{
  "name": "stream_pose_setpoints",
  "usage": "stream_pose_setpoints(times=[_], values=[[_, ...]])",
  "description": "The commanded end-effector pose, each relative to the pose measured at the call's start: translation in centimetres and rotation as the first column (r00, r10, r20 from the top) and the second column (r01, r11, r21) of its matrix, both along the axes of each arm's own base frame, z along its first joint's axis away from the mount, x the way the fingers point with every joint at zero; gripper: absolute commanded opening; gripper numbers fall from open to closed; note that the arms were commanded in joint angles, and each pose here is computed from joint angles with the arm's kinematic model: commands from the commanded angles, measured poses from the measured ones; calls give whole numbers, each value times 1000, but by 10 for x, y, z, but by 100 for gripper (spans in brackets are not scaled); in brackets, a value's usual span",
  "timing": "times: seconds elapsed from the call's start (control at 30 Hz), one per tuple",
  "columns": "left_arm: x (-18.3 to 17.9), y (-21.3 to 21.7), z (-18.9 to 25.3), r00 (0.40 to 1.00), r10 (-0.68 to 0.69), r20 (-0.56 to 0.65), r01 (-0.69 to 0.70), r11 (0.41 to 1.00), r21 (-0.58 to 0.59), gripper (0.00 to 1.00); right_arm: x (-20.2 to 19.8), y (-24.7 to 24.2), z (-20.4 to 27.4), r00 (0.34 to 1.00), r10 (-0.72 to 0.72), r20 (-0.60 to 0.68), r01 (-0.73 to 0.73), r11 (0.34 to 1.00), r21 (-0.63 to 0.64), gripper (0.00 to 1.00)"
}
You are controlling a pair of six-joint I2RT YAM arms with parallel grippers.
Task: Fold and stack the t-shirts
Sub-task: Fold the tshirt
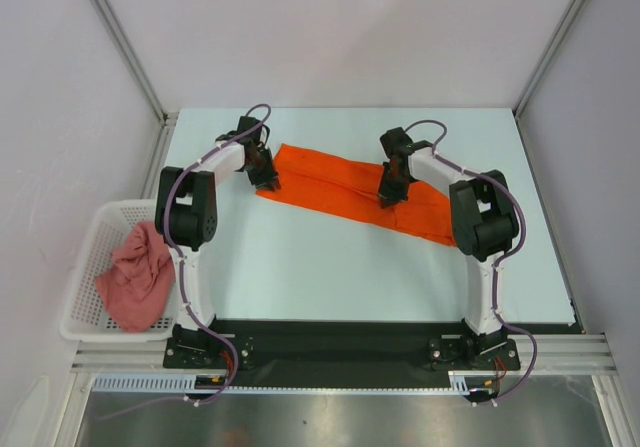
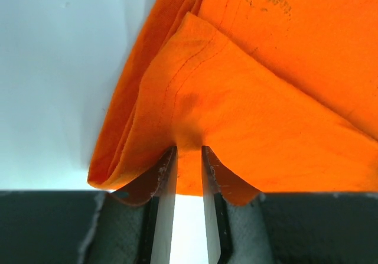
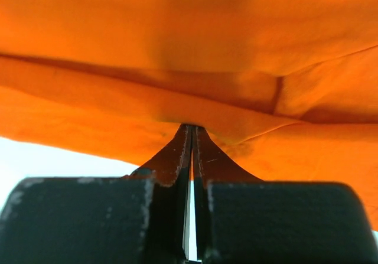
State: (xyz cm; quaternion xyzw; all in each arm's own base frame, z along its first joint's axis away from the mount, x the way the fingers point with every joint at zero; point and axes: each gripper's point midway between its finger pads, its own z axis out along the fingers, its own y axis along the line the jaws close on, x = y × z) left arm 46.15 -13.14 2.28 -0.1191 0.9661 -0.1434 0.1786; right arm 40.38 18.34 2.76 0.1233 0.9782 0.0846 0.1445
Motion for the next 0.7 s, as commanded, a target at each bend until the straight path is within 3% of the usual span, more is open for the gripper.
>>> stream_pose_setpoints(times=[0.0, 0.67], values=[[-4, 4, -2, 1000, -8, -15, 8, 1000, 6, 28, 19, -12, -1, 997, -57, 52, 58, 998, -33, 0], [-8, 9, 1, 1000, 0, -25, 0, 1000, 20, 28, 56, -33, -2, 982, -116, 147, 128, 989, -71, 0]])
